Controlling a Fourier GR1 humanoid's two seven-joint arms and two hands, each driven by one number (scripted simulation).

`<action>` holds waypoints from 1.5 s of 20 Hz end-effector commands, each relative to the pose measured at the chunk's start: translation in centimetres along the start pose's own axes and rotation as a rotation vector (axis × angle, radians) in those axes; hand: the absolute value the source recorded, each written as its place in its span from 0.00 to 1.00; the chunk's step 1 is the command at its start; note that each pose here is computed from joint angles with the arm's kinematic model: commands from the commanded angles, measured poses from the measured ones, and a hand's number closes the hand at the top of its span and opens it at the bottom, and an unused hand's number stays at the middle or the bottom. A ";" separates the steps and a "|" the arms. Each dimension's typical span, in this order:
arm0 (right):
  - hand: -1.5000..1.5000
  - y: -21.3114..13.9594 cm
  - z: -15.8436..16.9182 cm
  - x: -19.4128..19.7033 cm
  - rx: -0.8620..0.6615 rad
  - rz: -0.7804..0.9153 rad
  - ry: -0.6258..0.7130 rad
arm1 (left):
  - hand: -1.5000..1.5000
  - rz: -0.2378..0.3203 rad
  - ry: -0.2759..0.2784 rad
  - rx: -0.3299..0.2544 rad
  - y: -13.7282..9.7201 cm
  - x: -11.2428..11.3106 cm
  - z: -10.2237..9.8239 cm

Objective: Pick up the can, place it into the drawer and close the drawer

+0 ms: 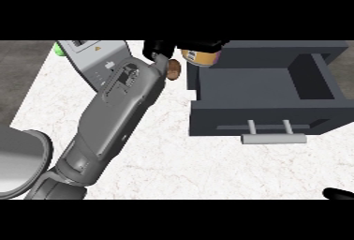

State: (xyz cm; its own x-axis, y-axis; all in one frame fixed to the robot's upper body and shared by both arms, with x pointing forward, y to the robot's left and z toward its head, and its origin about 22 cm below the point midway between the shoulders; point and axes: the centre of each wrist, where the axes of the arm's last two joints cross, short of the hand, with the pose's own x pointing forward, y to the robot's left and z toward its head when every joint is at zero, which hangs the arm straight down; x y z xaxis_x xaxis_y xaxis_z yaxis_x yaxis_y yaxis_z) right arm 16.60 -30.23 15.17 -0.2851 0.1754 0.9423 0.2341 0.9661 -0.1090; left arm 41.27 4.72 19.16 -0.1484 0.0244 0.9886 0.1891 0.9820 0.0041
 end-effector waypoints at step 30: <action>0.00 1.8 -2.3 1.9 0.102 -0.028 -0.060 | 0.00 -0.173 0.022 0.199 -6.7 6.0 -4.1</action>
State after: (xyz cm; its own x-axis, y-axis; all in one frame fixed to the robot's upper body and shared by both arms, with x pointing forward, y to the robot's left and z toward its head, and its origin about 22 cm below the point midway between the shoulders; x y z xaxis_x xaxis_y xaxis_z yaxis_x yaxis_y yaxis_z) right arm 18.79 -29.16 17.56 -0.3320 0.1639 0.9289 0.1645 0.9798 -0.1141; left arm 43.28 -2.01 25.09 -0.1330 -0.1447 0.9805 0.0219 0.9886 0.1488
